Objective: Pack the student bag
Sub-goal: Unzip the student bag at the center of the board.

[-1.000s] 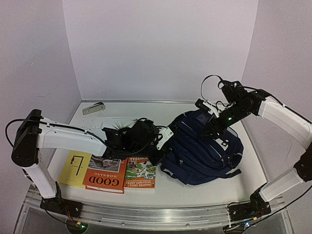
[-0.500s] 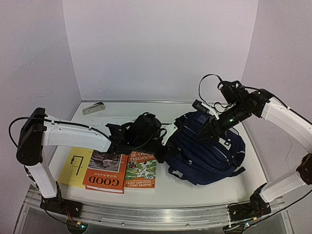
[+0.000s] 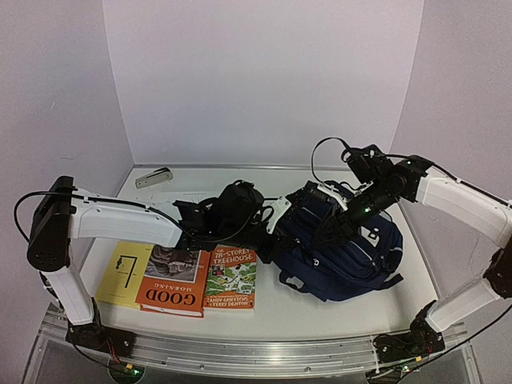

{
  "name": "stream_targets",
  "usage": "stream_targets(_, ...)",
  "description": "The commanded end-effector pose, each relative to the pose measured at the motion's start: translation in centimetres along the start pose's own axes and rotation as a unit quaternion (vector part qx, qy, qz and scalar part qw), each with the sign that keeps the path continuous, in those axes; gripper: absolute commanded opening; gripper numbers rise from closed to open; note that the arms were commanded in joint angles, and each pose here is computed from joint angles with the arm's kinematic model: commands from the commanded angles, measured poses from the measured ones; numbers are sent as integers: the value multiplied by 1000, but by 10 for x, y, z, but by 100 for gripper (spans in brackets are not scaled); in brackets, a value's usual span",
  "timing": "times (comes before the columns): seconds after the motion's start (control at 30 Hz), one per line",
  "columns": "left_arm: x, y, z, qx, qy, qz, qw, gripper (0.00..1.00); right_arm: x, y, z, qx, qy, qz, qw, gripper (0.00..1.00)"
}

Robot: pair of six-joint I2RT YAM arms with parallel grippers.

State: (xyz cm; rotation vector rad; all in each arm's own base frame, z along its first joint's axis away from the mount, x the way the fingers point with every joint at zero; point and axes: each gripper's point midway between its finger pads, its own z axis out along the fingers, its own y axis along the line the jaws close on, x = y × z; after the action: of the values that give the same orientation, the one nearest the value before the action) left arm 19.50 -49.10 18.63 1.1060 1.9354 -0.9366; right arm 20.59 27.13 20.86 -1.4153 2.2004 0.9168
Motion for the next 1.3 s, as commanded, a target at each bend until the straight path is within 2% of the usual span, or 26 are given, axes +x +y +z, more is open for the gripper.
stream_targets(0.0,-67,-17,-23,30,-105,5,994,0,-2,-5,11,-4,-10,-3,1000,38)
stream_targets(0.53,-69,-13,-28,31,-115,-11,993,0,8,-13,36,-24,-6,29,999,37)
stream_targets(0.63,-68,-11,-28,30,-116,-14,993,0,7,-15,36,-18,-8,29,999,26)
stream_targets(0.77,-69,-5,-33,27,-118,-26,992,0,2,-17,28,4,-15,23,1000,0)
stream_targets(1.07,-58,29,-37,-19,-111,-60,992,0,2,-7,1,38,-29,-11,999,0)
stream_targets(1.27,-60,46,-47,-55,-107,-71,990,0,18,0,-12,49,8,-43,998,0)
